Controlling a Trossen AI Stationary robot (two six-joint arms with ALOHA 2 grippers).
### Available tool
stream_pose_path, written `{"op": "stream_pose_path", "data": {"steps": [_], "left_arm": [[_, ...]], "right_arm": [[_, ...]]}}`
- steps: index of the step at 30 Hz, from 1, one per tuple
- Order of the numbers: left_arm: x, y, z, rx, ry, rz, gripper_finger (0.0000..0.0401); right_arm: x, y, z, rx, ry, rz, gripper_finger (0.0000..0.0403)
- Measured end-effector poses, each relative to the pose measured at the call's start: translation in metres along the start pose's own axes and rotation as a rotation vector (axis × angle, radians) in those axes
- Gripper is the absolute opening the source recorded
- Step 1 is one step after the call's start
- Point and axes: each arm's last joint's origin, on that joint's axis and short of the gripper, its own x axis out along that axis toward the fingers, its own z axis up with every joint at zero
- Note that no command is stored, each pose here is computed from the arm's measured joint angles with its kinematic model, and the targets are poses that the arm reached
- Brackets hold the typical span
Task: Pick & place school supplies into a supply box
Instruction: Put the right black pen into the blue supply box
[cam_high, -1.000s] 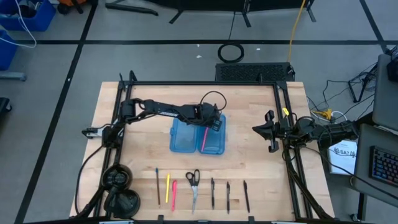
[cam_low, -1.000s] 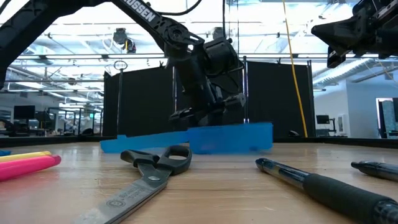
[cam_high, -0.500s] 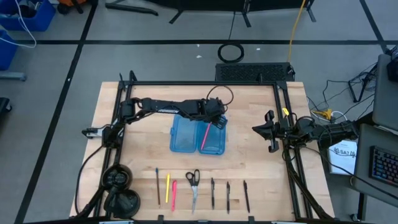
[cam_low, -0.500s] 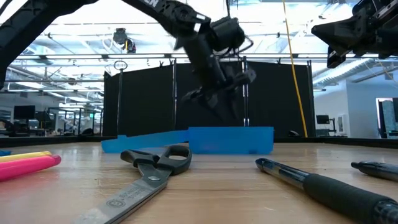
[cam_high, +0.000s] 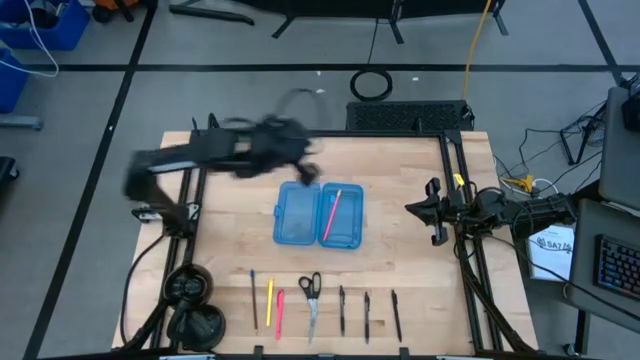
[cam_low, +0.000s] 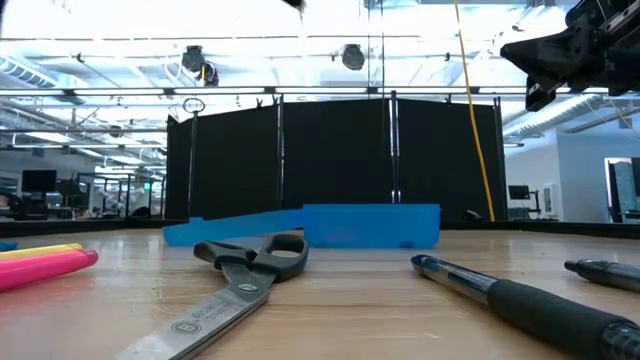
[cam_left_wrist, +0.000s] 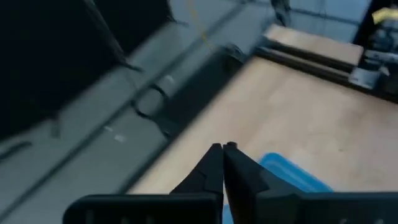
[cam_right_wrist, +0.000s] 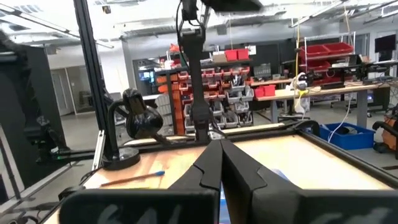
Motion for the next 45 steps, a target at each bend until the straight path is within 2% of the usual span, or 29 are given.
{"op": "stream_pose_path", "data": {"steps": [4, 6, 8, 11, 15, 20, 22, 24, 27, 35, 37, 41, 45], "left_arm": [[-0.065, 0.037, -0.027, -0.003, -0.076, -0.012, 0.0005], [-0.084, 0.055, -0.047, 0.028, -0.093, -0.063, 0.0004], [-0.090, 0.065, -0.071, 0.116, -0.101, -0.131, 0.0003], [-0.084, 0.069, -0.107, 0.212, -0.124, -0.251, 0.0003], [-0.061, 0.058, -0.150, 0.277, -0.187, -0.440, 0.0002], [-0.046, 0.045, -0.177, 0.262, -0.463, -0.677, 0.0002], [-0.039, 0.040, -0.193, 0.309, -0.548, -0.763, 0.0002], [-0.032, 0.038, -0.208, 0.336, -0.609, -0.805, 0.0002], [-0.020, 0.040, -0.226, 0.299, -0.631, -0.771, 0.0002], [0.008, 0.052, -0.275, 0.200, -0.548, -0.690, 0.0002], [0.014, 0.055, -0.286, 0.184, -0.544, -0.677, 0.0001], [0.022, 0.060, -0.305, 0.168, -0.537, -0.648, 0.0003], [0.030, 0.064, -0.318, 0.132, -0.504, -0.576, 0.0005]], "right_arm": [[0.000, 0.000, 0.000, 0.000, 0.001, -0.002, 0.0000], [0.000, 0.000, 0.000, -0.001, 0.004, -0.003, 0.0000], [0.000, 0.000, 0.000, -0.005, 0.000, -0.003, 0.0000], [0.000, 0.000, 0.001, -0.026, -0.007, -0.003, 0.0000], [0.000, 0.000, 0.000, -0.033, -0.004, -0.004, 0.0000], [0.000, 0.000, 0.000, -0.035, -0.002, -0.005, 0.0000], [0.000, 0.000, -0.001, -0.051, 0.009, -0.006, 0.0000], [0.001, 0.000, -0.002, -0.059, 0.018, -0.007, 0.0000], [0.001, 0.000, -0.004, -0.062, 0.043, -0.009, 0.0000], [0.004, 0.000, -0.009, -0.066, 0.091, -0.012, 0.0000], [0.004, 0.000, -0.010, -0.036, 0.103, -0.014, 0.0000], [0.006, 0.000, -0.013, 0.032, 0.132, -0.022, 0.0000], [0.007, 0.000, -0.012, -0.006, 0.127, -0.017, 0.0000]]}}
